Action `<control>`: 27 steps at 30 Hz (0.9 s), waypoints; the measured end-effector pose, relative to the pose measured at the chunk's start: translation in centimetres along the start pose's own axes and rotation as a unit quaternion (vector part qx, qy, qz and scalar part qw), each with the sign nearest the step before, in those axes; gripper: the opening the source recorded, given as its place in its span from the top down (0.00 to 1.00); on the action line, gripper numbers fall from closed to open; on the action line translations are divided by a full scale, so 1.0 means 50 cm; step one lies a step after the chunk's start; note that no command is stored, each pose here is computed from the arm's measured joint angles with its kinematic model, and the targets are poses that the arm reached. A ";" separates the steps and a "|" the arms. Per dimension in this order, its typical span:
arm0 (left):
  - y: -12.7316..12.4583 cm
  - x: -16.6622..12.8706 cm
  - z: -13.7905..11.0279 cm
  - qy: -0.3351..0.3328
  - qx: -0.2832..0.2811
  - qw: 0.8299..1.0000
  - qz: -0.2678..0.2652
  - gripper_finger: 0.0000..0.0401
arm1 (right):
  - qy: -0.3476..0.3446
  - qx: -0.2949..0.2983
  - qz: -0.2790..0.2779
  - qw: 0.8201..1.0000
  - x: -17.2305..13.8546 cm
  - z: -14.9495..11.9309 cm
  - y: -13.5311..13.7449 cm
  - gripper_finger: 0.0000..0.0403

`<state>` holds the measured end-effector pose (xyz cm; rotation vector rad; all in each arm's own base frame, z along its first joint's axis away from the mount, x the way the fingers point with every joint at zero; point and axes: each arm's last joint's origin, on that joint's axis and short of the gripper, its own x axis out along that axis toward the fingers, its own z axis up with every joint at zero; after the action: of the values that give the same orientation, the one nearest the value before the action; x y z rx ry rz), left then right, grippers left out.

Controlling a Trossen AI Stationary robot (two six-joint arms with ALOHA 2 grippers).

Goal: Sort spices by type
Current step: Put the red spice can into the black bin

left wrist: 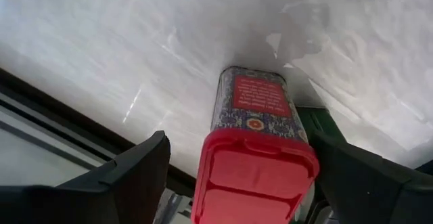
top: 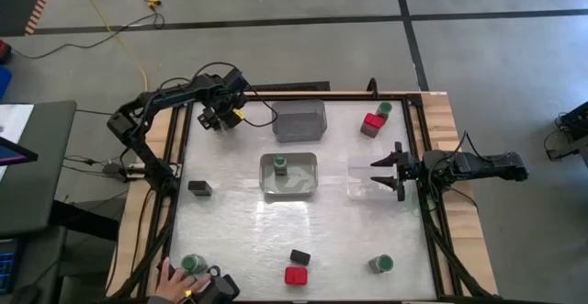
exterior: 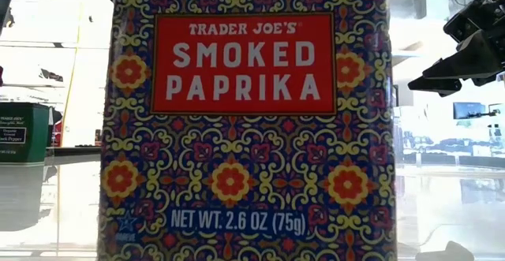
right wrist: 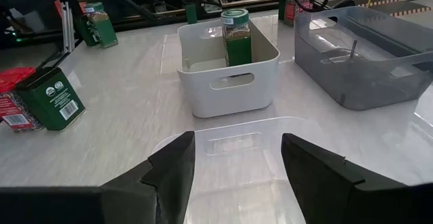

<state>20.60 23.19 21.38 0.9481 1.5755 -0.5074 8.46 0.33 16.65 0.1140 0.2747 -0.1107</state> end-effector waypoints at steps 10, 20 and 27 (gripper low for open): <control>0.000 0.000 0.000 0.001 0.005 1.000 -0.001 0.38 | 0.000 0.000 0.000 1.000 0.000 0.000 0.000 0.38; 0.000 -0.001 0.002 -0.003 -0.038 0.999 -0.001 0.47 | 0.000 0.000 0.000 1.000 0.000 0.000 0.000 0.38; 0.004 -0.007 0.028 -0.004 -0.084 0.996 0.000 0.46 | 0.000 0.000 0.000 1.000 0.000 0.000 0.000 0.38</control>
<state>21.59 22.14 21.42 0.8170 1.5849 -0.3725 8.45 0.33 16.65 0.1144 0.2744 -0.1108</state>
